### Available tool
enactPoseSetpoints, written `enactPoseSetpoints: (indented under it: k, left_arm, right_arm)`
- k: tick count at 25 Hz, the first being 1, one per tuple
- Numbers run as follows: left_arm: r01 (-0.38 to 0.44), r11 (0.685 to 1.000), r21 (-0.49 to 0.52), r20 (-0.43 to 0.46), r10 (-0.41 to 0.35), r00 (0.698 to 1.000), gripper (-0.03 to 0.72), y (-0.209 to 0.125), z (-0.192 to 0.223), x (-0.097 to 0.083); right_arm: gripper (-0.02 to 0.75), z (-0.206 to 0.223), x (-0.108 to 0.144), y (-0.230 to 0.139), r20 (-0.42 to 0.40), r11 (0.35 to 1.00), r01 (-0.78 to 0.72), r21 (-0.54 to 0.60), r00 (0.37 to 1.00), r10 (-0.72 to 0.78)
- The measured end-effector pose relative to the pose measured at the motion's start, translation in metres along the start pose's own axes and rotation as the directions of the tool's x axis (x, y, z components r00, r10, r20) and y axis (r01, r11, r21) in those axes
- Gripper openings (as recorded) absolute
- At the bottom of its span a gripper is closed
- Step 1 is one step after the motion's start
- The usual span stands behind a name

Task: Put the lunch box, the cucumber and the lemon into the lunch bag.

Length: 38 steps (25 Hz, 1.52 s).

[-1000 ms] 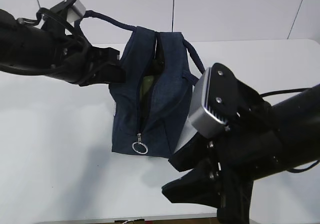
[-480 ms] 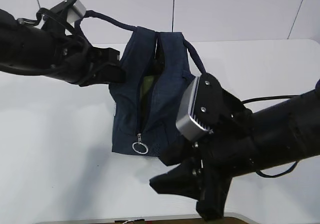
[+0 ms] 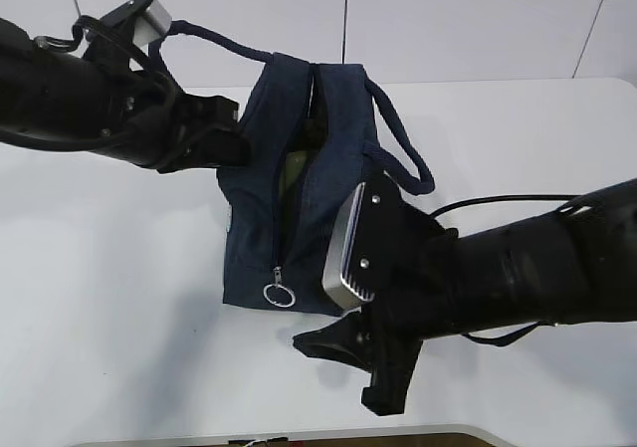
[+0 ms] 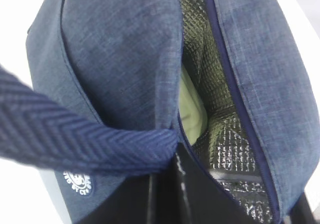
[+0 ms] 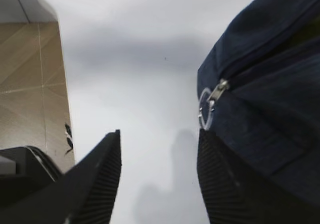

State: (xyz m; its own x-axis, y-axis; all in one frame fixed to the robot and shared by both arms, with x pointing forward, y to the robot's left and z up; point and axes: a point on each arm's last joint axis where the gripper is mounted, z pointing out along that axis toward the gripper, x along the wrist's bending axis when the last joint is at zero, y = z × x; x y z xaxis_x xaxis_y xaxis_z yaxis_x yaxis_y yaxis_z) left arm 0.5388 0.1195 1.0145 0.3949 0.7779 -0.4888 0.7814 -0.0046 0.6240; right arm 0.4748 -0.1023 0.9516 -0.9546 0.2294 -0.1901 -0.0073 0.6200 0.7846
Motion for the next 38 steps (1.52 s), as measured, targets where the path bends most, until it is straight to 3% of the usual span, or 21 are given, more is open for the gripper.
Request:
enactPoseSetpoints:
  k: [18,26,38]
  left_arm:
    - [-0.002,1.0,0.006,0.004,0.002,1.0,-0.006,-0.001,0.0,0.0]
    - [-0.002,1.0,0.007,0.005,0.002,1.0,-0.006,-0.001,0.0,0.0]
    - [-0.003,1.0,0.019,0.014,0.003,1.0,-0.006,-0.002,0.0,-0.001]
  right_arm:
    - [0.403,0.039,-0.02,-0.007,-0.031,1.0,0.018,0.01,0.999,-0.018]
    - [0.403,0.038,-0.027,-0.016,0.05,0.994,0.004,0.113,0.999,-0.009]
    - [0.403,0.051,-0.029,-0.01,-0.012,0.999,-0.004,0.035,1.0,0.005]
